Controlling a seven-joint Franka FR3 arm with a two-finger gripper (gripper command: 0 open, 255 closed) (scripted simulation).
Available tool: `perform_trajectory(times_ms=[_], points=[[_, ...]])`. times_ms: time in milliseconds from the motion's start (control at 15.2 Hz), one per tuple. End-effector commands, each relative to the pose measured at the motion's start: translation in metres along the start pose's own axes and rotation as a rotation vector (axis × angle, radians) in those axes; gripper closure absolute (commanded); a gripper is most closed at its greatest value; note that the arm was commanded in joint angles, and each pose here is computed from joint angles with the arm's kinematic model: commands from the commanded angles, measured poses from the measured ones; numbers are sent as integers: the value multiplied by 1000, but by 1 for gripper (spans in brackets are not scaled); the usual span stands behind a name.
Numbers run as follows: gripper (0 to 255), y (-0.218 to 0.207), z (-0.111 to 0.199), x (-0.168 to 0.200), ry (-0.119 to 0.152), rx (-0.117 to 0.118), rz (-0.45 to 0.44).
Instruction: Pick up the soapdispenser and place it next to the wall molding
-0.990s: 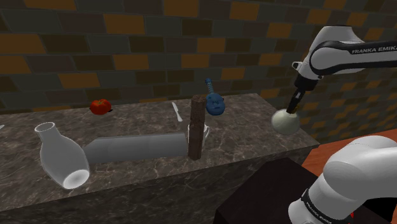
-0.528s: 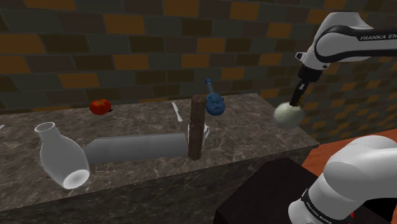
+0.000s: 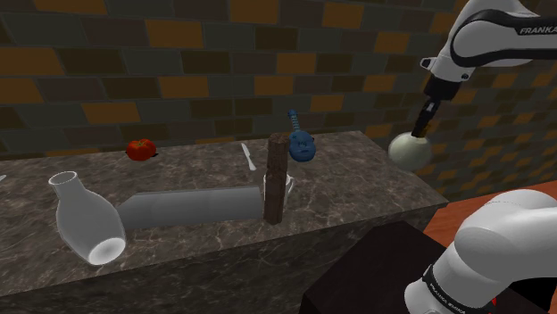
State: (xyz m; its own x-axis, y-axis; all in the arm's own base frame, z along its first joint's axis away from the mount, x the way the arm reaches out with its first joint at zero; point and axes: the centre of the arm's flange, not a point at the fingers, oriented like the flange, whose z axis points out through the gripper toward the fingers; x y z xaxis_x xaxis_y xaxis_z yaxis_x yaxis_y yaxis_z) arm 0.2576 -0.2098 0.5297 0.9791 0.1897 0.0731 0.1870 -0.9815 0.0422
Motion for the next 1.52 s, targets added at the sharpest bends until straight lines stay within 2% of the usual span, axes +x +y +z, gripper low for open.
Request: perform_trajectory(times_ms=[0, 1056, 1452], points=[[255, 1, -11, 1, 0, 0, 0], [255, 4, -92, 7, 0, 0, 0], [255, -37, -89, 74, 0, 0, 0]])
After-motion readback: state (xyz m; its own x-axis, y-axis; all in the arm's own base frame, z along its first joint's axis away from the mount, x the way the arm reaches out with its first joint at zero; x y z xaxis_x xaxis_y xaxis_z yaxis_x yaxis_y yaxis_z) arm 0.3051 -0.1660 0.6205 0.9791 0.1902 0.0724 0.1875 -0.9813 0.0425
